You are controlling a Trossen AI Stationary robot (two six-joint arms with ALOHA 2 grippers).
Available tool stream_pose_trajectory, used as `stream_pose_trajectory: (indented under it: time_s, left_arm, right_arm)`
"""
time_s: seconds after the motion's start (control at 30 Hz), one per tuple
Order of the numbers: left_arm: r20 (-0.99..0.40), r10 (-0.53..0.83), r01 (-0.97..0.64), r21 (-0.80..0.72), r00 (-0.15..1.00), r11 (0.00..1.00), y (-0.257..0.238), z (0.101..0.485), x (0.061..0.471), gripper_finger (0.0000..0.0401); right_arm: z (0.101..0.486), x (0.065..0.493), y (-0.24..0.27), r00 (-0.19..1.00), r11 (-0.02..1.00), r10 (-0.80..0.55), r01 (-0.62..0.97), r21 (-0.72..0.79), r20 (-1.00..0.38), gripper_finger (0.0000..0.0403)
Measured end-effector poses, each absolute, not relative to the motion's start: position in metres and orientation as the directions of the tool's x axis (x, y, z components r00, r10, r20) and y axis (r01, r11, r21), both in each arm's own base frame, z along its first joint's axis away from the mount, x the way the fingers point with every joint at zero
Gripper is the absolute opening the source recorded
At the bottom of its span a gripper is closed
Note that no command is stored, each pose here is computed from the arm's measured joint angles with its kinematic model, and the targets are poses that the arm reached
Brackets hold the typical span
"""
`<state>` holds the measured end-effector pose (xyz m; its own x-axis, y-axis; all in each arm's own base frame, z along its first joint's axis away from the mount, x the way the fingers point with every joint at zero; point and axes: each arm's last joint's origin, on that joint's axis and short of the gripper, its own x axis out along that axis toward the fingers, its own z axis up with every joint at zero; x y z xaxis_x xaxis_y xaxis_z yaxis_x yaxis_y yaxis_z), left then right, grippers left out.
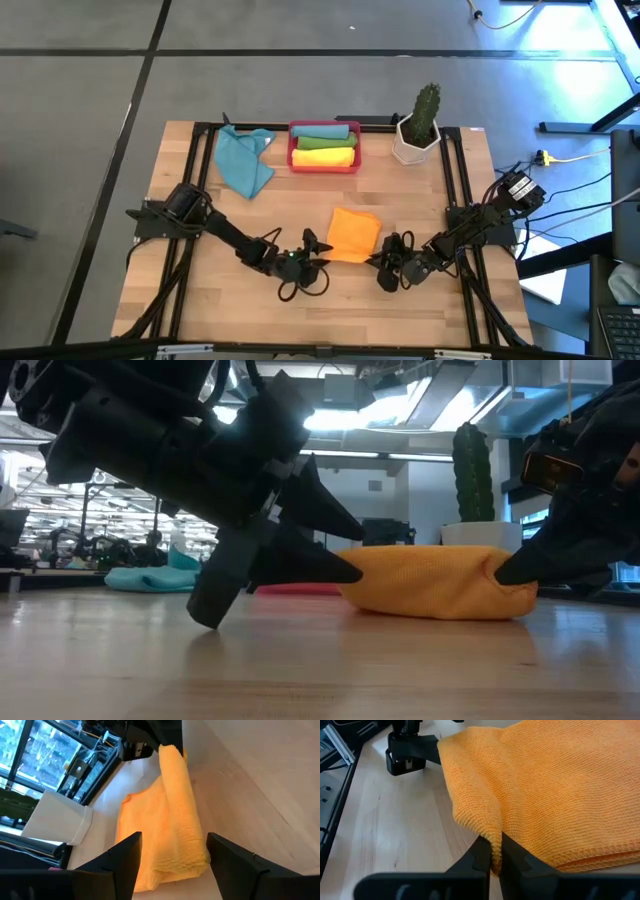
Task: Roll microfiber towels into tight, uniform cylinder then place into a basket
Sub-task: Roll the orange towel
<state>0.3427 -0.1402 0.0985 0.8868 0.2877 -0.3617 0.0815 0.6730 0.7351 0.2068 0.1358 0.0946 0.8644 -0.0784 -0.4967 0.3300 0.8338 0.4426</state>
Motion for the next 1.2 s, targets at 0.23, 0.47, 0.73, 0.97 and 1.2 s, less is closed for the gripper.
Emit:
stream_pose_trajectory:
  time_s: [0.23, 0.47, 0.73, 0.97, 1.2]
  left_arm:
    - [-0.38, 0.24, 0.132, 0.733, 0.893, 0.668, -0.141, 0.098, 0.343, 0.0186]
    - [-0.398, 0.168, 0.175, 0.692, 0.902, 0.7, -0.142, 0.099, 0.346, 0.0126]
    - [-0.419, 0.193, 0.139, 0.642, 0.887, 0.754, -0.133, 0.097, 0.348, 0.0033]
    - [-0.424, 0.212, 0.125, 0.638, 0.88, 0.76, -0.133, 0.096, 0.348, 0.0002]
    - [-0.445, 0.227, 0.138, 0.65, 0.866, 0.748, -0.138, 0.099, 0.346, 0.0001]
  right_arm:
    - [0.095, 0.207, 0.136, 0.864, 0.834, -0.078, 0.33, 0.443, -0.497, 0.002]
    - [0.095, 0.207, 0.136, 0.864, 0.835, -0.078, 0.329, 0.442, -0.497, 0.002]
    - [0.095, 0.207, 0.136, 0.865, 0.887, -0.077, 0.286, 0.362, -0.495, 0.0021]
    - [0.101, 0.21, 0.139, 0.898, 0.936, -0.051, 0.196, 0.293, -0.436, 0.0057]
    - [0.112, 0.212, 0.141, 0.922, 0.954, -0.008, 0.123, 0.273, -0.387, 0.0102]
